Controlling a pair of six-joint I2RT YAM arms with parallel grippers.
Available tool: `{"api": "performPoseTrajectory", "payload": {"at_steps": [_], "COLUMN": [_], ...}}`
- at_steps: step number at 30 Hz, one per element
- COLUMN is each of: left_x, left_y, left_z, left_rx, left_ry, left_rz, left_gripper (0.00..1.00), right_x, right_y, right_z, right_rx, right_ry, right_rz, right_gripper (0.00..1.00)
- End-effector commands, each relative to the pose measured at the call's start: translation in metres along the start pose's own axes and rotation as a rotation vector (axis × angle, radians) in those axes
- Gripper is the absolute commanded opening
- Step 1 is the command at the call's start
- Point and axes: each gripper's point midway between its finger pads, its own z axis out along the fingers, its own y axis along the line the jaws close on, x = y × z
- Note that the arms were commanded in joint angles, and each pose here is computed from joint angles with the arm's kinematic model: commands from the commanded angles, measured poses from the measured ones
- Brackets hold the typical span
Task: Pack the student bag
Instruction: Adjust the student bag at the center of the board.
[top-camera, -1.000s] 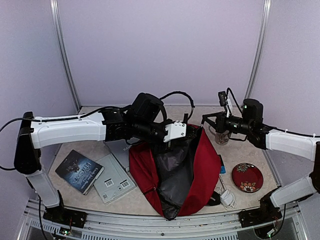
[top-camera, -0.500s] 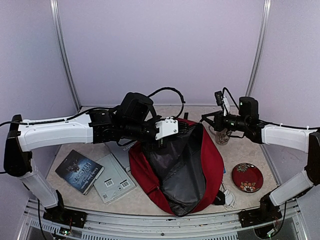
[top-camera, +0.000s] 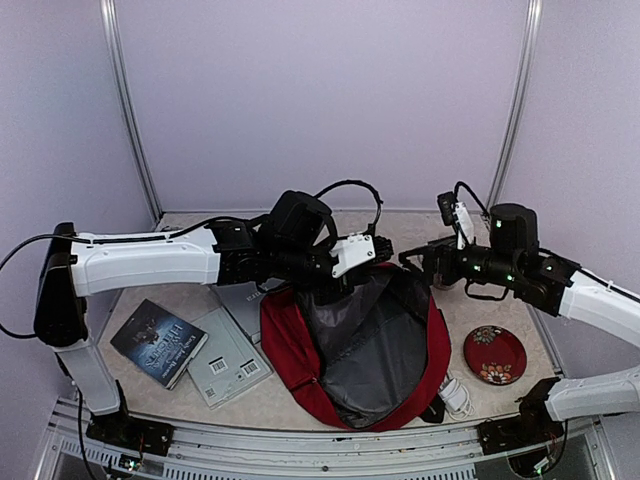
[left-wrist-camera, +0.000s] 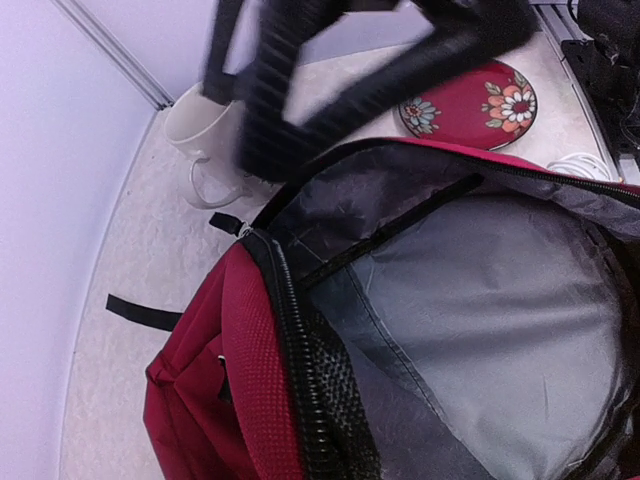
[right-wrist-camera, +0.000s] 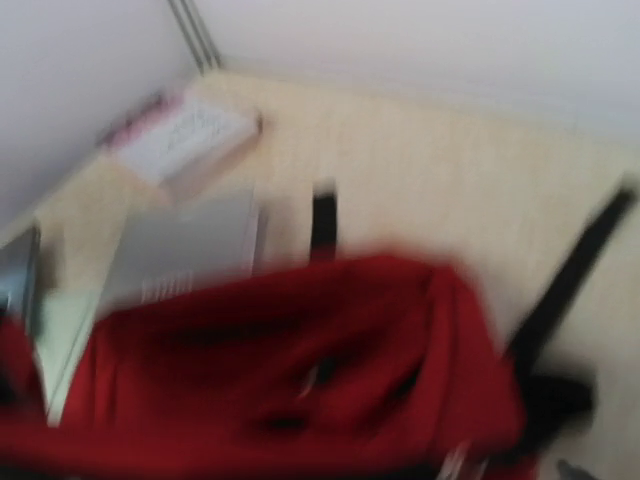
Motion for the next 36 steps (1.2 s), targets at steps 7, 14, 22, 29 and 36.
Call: {"api": "performPoseTrajectory", "payload": {"at_steps": [7, 14, 22, 29, 36], "left_x": [-0.031, -0.003, -0.021, -0.097, -0.094], "left_y": [0.017, 0.052, 0.146, 0.180, 0.168], "left_z": [-0.007, -0.010, -0.025, -0.093, -0.081], "left_rx": [-0.029, -0.140, -0.505, -0.769, -0.746], "left_ry": [-0.099, -0.039, 0.002, -0.207, -0.210], "left_rz": [-0.064, -0.134, -0.081, 0.013, 0.057], "left_gripper": [0.00, 0.00, 0.00, 0.00, 0.00], "right_x": [0.122, 0.140, 0.107, 0.035, 0.069], "right_y": [-0.035, -0.052, -0.055, -0.023, -0.032], "right_z": [-0.015, -0.001, -0.014, -0.030, -0.017], "right_rx": [0.246, 0.321, 0.381, 0.228, 0.205], "right_ry": [0.310, 0.361, 0.230, -0.126, -0.193], "right_rz": [0.146, 0.154, 0.240, 0.231, 0.323], "right_gripper": [1.00, 0.45, 0.00, 0.00, 0.00]}}
